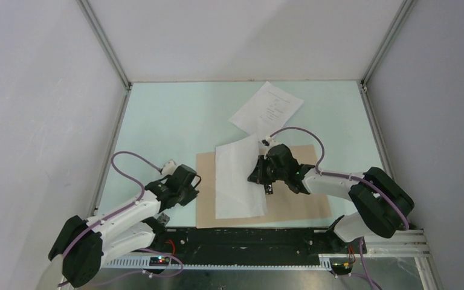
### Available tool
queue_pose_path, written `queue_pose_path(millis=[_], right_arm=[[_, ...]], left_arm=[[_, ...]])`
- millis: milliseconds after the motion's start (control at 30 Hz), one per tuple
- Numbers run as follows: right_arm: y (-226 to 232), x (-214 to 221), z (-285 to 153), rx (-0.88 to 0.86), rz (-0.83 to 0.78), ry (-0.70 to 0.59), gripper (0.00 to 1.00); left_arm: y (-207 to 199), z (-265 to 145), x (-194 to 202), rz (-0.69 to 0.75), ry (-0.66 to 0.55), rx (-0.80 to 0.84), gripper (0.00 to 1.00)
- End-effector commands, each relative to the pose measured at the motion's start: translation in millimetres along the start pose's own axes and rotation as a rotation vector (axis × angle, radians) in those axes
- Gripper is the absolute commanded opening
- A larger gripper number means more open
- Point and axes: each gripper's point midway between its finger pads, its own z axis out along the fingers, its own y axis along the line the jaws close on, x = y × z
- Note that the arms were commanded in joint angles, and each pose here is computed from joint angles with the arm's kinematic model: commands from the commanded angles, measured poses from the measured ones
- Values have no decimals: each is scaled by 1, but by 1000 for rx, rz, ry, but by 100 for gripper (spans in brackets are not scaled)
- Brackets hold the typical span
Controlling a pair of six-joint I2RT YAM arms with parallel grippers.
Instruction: Put the files into the folder
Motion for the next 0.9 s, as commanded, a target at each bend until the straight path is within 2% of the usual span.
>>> queue_pose_path(millis=[0, 867], right_arm=[[10, -8, 8, -29, 13, -50, 0], [17, 15, 31, -13, 39, -45, 0]], left_arm=[[10, 3, 4, 6, 0, -45, 0], [10, 5, 11, 24, 15, -61, 0]])
